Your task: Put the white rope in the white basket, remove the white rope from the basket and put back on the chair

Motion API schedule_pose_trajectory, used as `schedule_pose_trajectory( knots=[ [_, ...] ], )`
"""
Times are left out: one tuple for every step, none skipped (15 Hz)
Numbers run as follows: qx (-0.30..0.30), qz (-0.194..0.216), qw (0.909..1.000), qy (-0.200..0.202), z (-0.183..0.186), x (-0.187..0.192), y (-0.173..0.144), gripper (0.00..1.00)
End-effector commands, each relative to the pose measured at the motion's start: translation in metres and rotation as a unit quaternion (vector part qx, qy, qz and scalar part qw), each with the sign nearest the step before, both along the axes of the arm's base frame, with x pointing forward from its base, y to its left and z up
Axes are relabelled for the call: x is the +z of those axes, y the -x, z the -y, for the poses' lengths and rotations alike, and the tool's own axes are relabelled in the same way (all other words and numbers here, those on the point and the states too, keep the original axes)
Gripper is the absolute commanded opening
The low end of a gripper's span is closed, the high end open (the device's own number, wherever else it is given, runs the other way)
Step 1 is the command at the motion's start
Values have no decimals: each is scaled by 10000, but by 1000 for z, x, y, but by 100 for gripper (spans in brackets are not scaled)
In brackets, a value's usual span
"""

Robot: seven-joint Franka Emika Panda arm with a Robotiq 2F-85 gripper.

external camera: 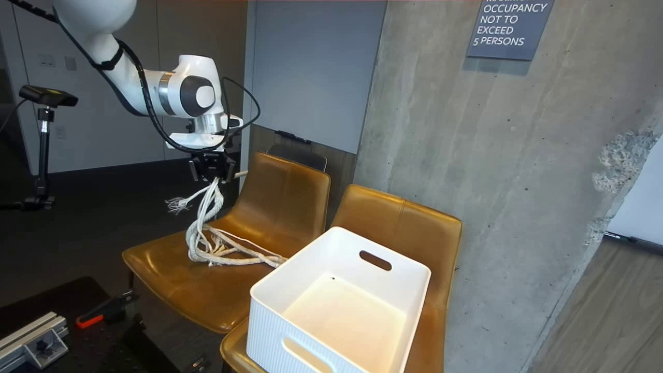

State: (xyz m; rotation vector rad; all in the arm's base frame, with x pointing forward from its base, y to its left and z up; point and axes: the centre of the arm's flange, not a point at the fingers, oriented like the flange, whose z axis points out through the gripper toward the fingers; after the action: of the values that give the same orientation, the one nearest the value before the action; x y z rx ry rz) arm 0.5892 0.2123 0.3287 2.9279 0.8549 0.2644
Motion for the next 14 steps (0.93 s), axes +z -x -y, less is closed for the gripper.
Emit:
schedule_pose_trajectory(
  knots=[
    [-10,231,9995,195,14,9,-3,2],
    [31,328,9989,329,17,10,-5,2],
    [97,404,9979,488,19,11,-7,2],
    [156,476,9967,633,20,12,-8,32],
    [205,542,9954,767,22,15,-9,34],
    [232,609,9942,857,23,16,-10,40],
    [246,659,9933,920,26,20,-12,46],
    [266,706,9925,958,28,22,-13,54],
    [284,751,9917,1000,31,26,-15,60],
    [302,784,9912,1018,33,30,-17,69],
    [302,809,9910,1019,36,34,-18,75],
    [284,794,9919,950,41,39,-20,84],
    [246,745,9929,893,46,44,-21,90],
    [234,593,9947,805,54,48,-21,97]
  ],
)
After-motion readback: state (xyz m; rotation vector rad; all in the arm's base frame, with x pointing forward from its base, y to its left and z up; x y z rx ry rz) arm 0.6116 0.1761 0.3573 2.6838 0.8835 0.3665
